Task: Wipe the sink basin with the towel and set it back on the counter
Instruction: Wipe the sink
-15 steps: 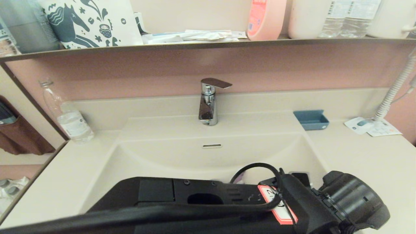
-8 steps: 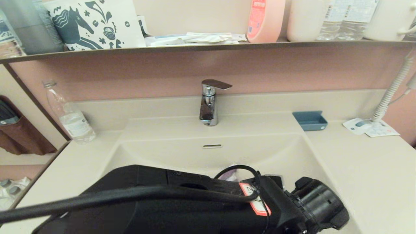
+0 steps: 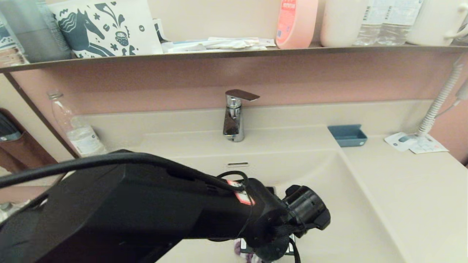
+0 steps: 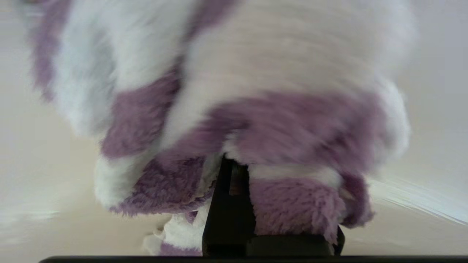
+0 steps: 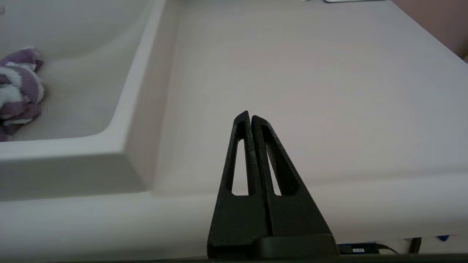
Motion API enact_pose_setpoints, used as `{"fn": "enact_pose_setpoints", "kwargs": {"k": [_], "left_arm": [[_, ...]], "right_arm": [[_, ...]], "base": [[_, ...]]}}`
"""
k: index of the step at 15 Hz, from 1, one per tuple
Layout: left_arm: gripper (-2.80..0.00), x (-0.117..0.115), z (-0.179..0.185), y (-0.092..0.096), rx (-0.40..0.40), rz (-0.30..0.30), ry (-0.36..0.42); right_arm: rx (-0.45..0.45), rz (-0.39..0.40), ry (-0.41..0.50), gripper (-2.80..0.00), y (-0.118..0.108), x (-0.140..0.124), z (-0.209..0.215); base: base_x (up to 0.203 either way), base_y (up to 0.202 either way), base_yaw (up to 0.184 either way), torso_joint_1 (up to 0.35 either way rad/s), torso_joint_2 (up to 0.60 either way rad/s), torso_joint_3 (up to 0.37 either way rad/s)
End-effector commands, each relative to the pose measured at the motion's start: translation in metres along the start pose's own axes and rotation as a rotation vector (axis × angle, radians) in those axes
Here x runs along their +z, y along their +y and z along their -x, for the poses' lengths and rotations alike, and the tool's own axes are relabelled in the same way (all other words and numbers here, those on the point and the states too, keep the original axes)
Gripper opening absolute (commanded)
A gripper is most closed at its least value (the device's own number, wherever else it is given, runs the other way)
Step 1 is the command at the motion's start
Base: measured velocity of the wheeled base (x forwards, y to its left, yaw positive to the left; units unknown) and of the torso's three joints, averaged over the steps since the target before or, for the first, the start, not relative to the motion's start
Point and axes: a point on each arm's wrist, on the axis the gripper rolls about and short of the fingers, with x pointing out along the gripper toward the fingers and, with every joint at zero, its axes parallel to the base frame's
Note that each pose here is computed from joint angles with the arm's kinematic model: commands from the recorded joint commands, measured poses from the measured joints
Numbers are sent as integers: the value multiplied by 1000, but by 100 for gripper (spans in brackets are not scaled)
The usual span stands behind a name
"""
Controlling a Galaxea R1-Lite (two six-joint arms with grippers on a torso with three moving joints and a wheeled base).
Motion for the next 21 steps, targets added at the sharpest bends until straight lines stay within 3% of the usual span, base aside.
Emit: {"fn": "enact_pose_setpoints", "kwargs": {"k": [1, 9, 16, 21], "left_arm": [[-280, -9, -10, 23, 89, -6, 41], [-280, -8, -5, 61, 246, 15, 92], [-280, 12, -2, 105, 357, 49, 128], [-280, 25, 9, 131, 420, 0, 100]], "right_arm": [[0, 0, 1, -280, 0, 0, 0], [0, 0, 0, -280, 0, 0, 0], [0, 0, 0, -280, 0, 0, 0], [0, 0, 1, -280, 0, 0, 0]], "base": [[0, 0, 0, 0, 0, 0], [0, 0, 0, 0, 0, 0], [0, 0, 0, 0, 0, 0], [0, 0, 0, 0, 0, 0]]}}
